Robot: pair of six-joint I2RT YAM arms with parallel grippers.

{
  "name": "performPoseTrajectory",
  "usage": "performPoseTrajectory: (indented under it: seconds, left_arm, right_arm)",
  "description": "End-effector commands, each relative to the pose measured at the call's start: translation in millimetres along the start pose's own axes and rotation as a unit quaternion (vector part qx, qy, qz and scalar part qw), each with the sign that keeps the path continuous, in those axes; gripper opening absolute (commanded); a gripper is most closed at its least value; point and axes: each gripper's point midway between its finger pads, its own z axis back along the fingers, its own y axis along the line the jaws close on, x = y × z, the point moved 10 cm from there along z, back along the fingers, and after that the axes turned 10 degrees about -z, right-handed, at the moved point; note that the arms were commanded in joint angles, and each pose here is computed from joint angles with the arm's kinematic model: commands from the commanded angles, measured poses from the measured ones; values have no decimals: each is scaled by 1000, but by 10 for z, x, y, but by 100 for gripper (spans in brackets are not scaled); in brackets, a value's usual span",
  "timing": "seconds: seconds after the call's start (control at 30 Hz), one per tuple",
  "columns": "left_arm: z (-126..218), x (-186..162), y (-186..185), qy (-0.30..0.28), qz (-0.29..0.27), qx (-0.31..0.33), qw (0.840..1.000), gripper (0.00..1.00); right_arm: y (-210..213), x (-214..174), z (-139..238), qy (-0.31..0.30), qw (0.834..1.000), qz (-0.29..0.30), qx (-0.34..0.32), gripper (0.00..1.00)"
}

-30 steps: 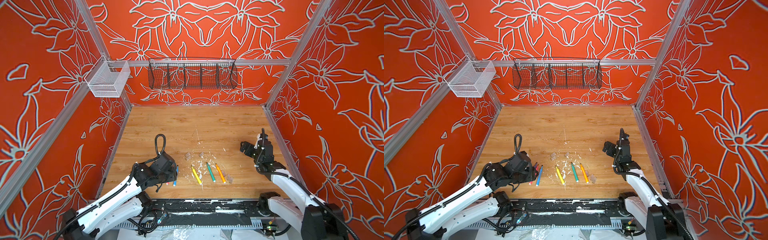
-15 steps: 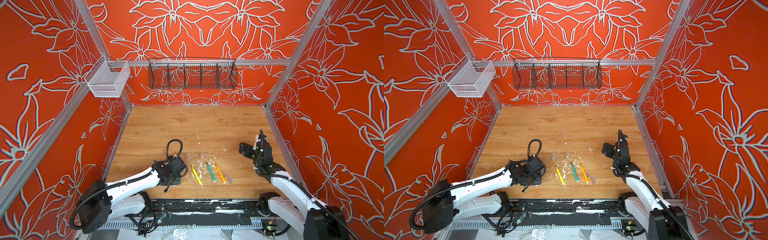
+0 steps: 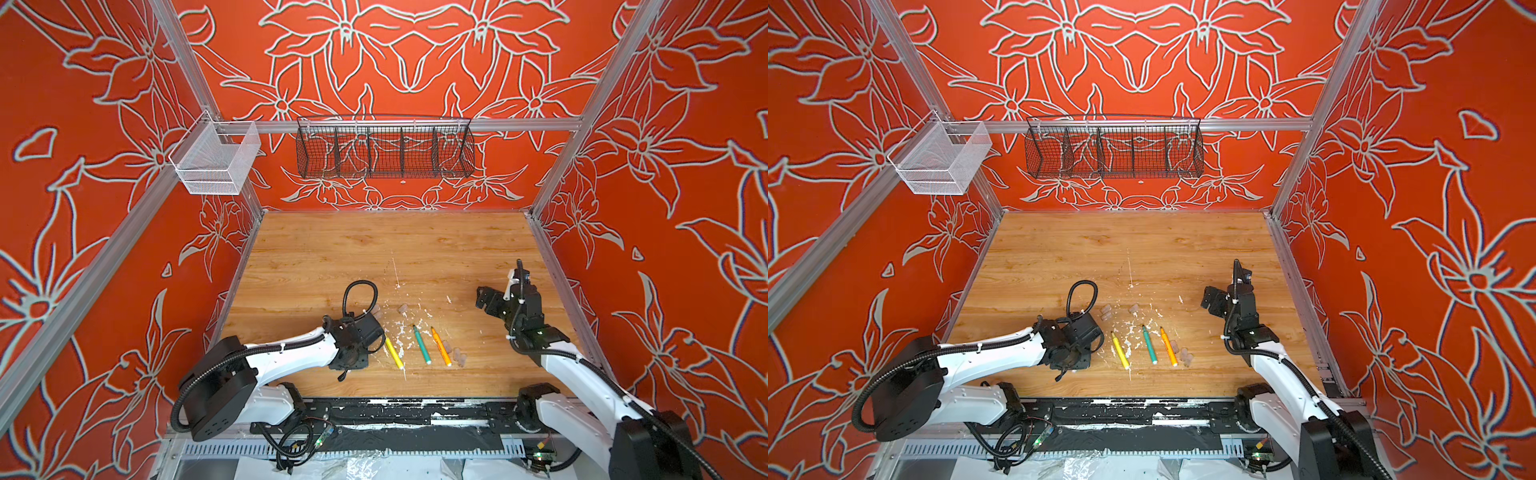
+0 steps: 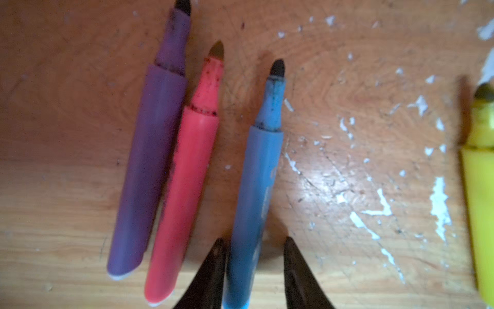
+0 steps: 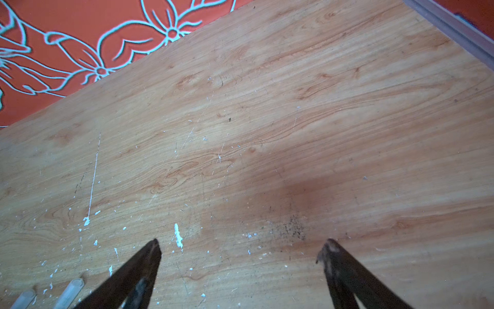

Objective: Insert the pens into the pen caps
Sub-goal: 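Lower the left gripper onto the blue marker while the right gripper waits, then close the left gripper on the blue marker and lift it upright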

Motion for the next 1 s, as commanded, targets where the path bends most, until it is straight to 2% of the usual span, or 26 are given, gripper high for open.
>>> performPoseTrajectory:
  seconds: [0.0,0.2,0.43,0.73,0.83,0.9,0.97]
  left_arm:
    - [-80,-37,29,9,2,32,999,30]
    - [-149,-49,31,17,7,45,999,19]
    - [-128,-74,49,10,13,28,999,6]
    - [122,-26,40,-39,5,-33,999,0]
    - [217,-6,32,-59,1,-59,996,0]
    - [275,14,17,-75,-5,-78,994,0]
    - [350,48,-5,-96,-10,-98,990,0]
  right_arm:
    - [6,1,-2,-6,1000,8,-7,96]
    - [14,-10,13,-8,1000,11,-4,96]
    - [31,-21,16,-6,1000,16,-2,96]
    - [41,-23,26,-7,1000,16,-6,96]
    - [72,-56,52,33,999,-1,4,96]
    - [163,-128,108,77,996,-14,47,94]
    - [278,-210,214,94,992,-19,80,95]
